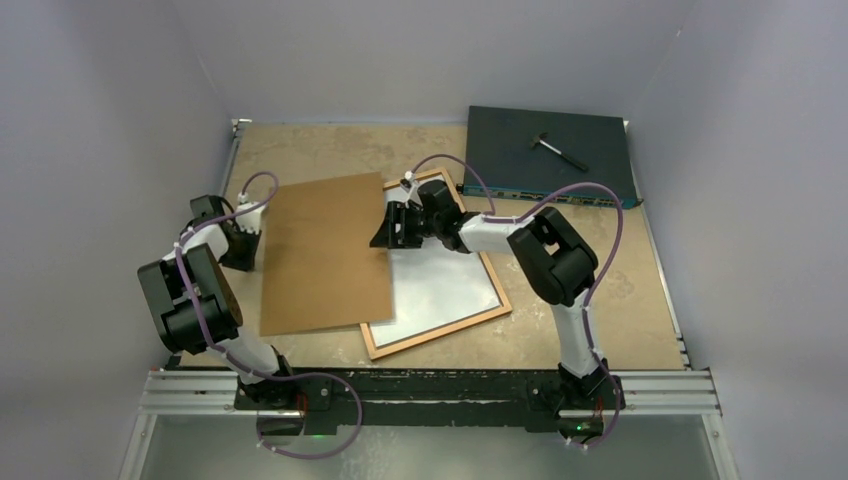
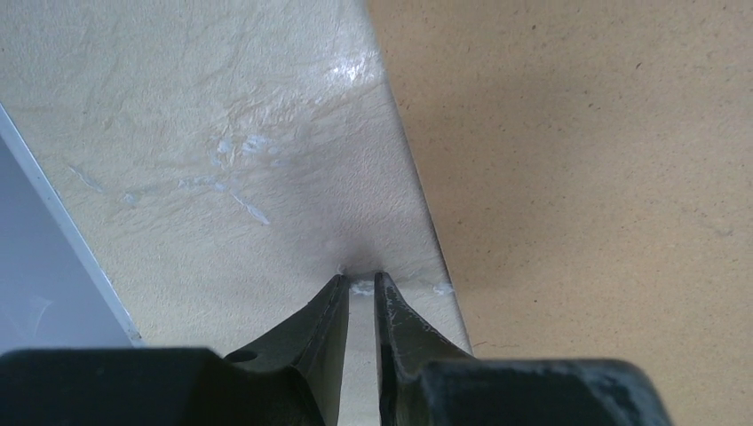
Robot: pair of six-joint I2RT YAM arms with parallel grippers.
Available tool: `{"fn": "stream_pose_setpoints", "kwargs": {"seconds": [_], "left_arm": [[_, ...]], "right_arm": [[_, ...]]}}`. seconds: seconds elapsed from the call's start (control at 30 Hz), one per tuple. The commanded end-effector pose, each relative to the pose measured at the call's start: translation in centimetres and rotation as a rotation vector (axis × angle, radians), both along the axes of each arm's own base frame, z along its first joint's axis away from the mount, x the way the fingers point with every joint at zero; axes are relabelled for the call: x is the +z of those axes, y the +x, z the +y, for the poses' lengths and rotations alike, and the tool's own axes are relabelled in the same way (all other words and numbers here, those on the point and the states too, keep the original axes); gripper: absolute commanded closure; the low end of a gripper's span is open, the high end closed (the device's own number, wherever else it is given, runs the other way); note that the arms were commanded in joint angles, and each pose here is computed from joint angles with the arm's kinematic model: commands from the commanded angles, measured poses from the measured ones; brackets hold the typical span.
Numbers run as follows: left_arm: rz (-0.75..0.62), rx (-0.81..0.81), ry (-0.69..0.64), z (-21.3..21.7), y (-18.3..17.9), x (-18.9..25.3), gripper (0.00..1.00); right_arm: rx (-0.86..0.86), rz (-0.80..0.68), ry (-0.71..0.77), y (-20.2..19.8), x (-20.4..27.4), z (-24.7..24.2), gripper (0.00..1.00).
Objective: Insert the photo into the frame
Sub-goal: Turn over the photo frame item at the center of the board.
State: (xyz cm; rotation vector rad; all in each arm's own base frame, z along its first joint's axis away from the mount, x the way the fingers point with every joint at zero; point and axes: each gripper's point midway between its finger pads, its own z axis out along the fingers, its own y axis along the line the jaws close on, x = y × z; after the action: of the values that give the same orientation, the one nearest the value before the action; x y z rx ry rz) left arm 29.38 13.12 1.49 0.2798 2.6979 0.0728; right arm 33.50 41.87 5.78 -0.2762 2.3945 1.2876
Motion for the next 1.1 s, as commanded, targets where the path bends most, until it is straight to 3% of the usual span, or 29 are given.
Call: {"fn": "stream_pose_setpoints", "kwargs": {"seconds": [0.0,0.27,0.67,0.87,1.07], "left_arm": [[0.099,-0.006,-0.09,-2.6,-2.2,-3.1,0.85],[0.109,-0.027,-0.098,-4.0,-2.0,-3.7,0.86],[0.151,-0.064,-0.11,-4.6,-2.6,-4.6,0.88],[0.146,-0.071,-0.122,-4.9,-2.4,-4.4,0.88],[0.121,-0.076,-0.131,-5.0,-1.8,-3.2,0.88]], "right_arm": [[0.03,-0.029,0.127,0.7,3.4,1.7,0.38],[0.052,0.004,0.198,-0.1,3.8,2.2,0.46],[0.035,0.085,0.319,-0.2,3.1,3.3,0.46],[0.048,0.066,0.363,0.2,5.1,4.0,0.61],[0.058,0.046,0.37,0.2,6.7,4.2,0.97]]}}
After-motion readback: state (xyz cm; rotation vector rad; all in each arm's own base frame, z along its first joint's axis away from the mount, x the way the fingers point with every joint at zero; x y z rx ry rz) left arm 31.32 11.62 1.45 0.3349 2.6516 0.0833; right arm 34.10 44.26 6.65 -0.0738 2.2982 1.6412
